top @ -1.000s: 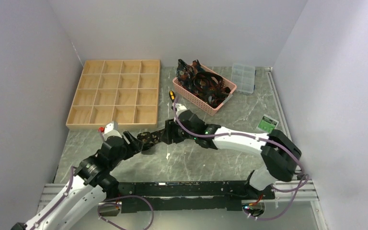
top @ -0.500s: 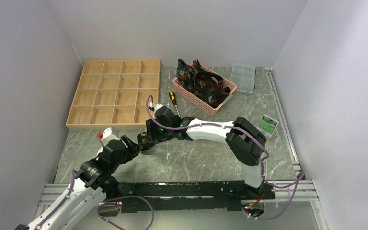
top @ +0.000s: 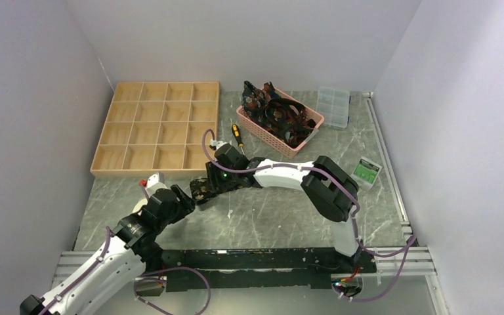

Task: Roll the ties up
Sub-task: Roll the tie at the center of the board.

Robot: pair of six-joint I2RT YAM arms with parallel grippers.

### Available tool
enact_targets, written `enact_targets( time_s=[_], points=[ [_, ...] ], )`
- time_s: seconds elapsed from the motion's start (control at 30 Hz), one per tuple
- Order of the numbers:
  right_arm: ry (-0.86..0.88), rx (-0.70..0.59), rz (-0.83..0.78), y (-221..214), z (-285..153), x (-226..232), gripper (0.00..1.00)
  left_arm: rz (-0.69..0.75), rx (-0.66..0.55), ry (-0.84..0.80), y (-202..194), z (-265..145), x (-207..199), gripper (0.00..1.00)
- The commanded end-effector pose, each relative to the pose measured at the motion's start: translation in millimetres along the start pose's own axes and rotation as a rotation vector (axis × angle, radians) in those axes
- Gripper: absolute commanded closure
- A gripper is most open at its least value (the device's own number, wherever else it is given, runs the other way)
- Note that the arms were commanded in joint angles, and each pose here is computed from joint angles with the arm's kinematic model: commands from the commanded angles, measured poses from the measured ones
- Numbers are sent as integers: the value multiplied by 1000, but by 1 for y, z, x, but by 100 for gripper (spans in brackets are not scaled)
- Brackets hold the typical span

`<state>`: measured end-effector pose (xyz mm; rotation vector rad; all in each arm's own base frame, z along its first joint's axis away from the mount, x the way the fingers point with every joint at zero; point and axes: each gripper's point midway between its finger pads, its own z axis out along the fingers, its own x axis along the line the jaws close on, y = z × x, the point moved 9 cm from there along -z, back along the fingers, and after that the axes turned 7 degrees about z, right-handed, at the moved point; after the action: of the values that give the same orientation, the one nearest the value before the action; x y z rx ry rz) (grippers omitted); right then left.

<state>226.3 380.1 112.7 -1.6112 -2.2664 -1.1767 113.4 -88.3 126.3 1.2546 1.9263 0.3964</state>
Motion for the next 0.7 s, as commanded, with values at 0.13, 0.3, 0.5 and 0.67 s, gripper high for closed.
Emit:
enact_targets(
  time_s=[0.13, 0.3, 0.5, 0.67],
  points=[
    [-33, -41, 31, 4, 3, -17, 53, 5, -29, -36, 10, 13, -12, 32],
    [-42, -35, 44, 0, 4, -25, 54, -5, -12, -74, 19, 23, -19, 22],
    [-40, -24, 64, -3, 5, -31, 54, 31, 44, -212, 21, 33, -29, 31],
    [-4, -48, 73, 3, -2, -26, 53, 112, 146, -347, 12, 34, -36, 65]
  ],
)
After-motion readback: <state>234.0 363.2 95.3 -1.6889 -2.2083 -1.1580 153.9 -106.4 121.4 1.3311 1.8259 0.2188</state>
